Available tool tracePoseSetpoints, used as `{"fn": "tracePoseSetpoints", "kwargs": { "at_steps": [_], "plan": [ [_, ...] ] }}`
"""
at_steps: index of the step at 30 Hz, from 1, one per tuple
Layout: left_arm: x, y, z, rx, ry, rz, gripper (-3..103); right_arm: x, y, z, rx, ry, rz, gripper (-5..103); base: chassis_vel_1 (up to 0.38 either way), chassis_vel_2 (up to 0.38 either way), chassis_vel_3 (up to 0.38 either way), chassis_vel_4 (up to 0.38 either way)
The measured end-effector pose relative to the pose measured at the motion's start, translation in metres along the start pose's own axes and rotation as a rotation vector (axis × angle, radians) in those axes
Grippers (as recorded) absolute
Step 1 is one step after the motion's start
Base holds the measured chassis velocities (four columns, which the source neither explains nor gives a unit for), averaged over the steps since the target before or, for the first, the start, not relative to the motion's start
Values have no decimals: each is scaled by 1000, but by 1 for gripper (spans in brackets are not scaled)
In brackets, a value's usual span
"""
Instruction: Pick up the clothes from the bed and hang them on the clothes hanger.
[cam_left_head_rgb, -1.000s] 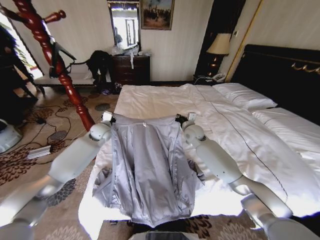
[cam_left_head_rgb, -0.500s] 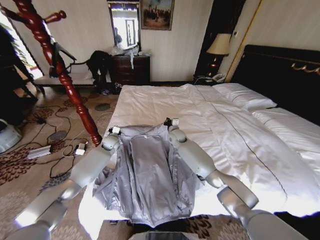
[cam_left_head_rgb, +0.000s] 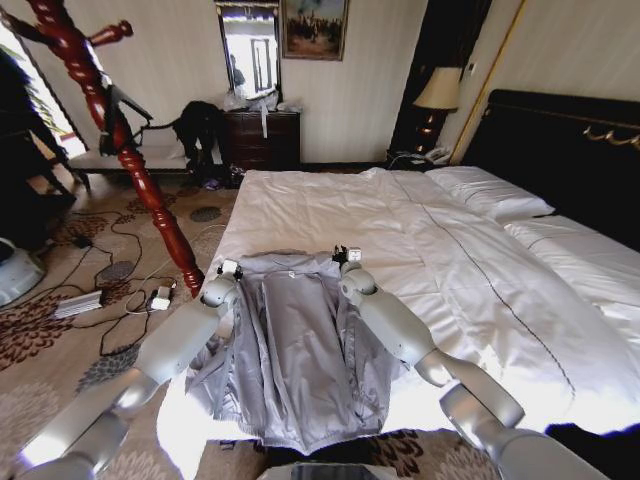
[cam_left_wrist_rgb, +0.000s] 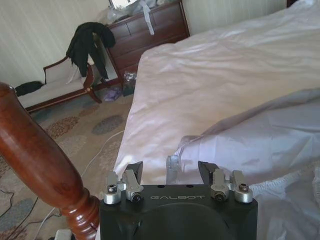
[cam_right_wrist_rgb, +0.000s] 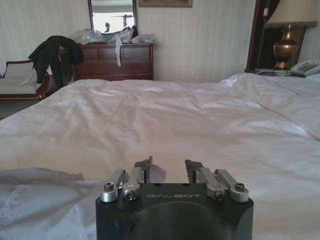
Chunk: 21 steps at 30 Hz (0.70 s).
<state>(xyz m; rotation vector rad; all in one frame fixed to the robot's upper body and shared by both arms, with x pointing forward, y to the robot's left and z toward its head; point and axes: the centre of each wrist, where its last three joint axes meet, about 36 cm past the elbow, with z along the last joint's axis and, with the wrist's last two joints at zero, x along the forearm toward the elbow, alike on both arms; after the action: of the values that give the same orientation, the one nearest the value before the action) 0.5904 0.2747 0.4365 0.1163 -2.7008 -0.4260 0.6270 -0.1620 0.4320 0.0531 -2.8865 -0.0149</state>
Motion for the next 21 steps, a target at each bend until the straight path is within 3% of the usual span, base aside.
{"fn": "tracePoseSetpoints", "kwargs": {
  "at_steps": [2,4,5,6,8,10,12,13,18,20,21],
  "plan": [
    [8,6,2,15,-26,2,74,-1,-5,3,-18,17,19,47,0,0,0,0],
    [12,9,3,20,-36,2,74,-2,-7,4,-20,19,30,52,0,0,0,0],
    [22,20,7,33,-63,-2,85,-2,-17,7,-20,13,55,58,0,0,0,0],
    [28,27,11,37,-75,-5,85,-1,-23,9,-21,6,64,63,0,0,0,0],
    [34,36,15,39,-86,-9,90,1,-31,9,-24,-5,72,63,0,0,0,0],
    [47,49,25,44,-106,-8,98,5,-48,7,-55,-23,81,74,0,0,0,0],
    [63,59,38,53,-119,-11,100,12,-65,1,-127,-28,93,85,0,0,0,0],
    [63,59,38,53,-119,-11,100,12,-65,1,-127,-28,93,85,0,0,0,0],
    [111,67,73,46,-136,0,100,37,-107,-14,-337,26,114,100,0,0,0,0],
    [117,69,76,40,-144,-2,100,40,-111,-15,-348,29,116,100,0,0,0,0],
    [136,74,79,21,-173,-10,100,52,-123,-12,-336,24,130,100,0,0,0,0]
  ]
}}
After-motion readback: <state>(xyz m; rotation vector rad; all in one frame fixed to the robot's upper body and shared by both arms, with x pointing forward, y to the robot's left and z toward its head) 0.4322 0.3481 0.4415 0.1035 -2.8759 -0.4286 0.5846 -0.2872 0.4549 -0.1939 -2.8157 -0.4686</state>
